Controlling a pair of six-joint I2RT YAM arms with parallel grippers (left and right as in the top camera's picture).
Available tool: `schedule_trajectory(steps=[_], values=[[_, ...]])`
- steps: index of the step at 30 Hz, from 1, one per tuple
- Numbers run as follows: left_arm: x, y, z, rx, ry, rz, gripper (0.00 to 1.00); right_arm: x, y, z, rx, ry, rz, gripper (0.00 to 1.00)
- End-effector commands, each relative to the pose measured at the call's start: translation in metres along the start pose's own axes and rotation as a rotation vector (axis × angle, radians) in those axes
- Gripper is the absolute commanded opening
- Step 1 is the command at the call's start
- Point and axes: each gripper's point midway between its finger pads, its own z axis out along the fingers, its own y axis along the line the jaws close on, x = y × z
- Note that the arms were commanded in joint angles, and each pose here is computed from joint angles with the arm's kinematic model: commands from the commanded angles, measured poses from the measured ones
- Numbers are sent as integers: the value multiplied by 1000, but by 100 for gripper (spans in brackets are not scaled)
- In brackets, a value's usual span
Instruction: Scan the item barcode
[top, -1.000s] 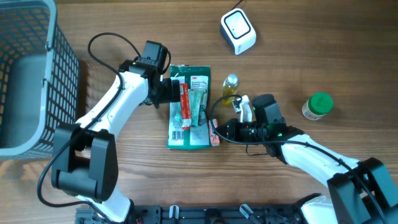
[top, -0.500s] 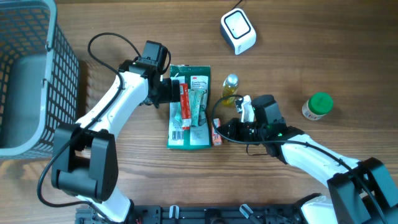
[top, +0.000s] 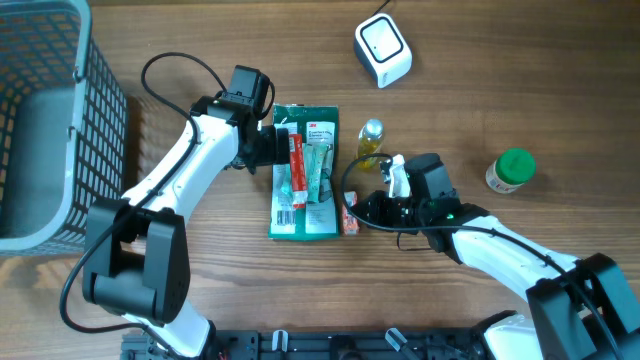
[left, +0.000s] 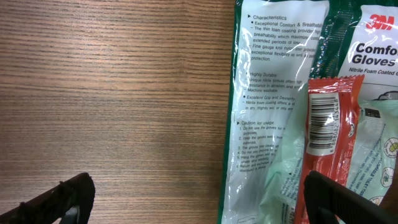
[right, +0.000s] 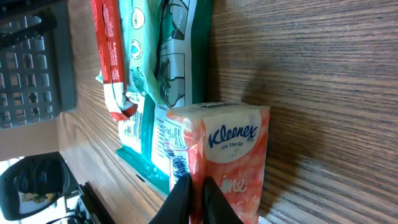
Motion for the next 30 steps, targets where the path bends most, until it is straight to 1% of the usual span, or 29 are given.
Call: schedule_trajectory(steps=[1, 6, 9, 16, 30], values=[[0, 0, -4, -1, -13, 1, 100, -4, -6, -2, 34, -31, 7, 10], [0, 0, -4, -1, -13, 1, 100, -5, -7, -2, 40, -35, 5, 15], [0, 0, -4, -1, -13, 1, 100, -5, -7, -2, 39, -35, 5, 23], [0, 0, -4, -1, -13, 1, 100, -6, -6, -2, 38, -39, 2, 27], [0, 0, -4, -1, -13, 1, 100, -12, -11, -6, 43, -56, 7, 29]])
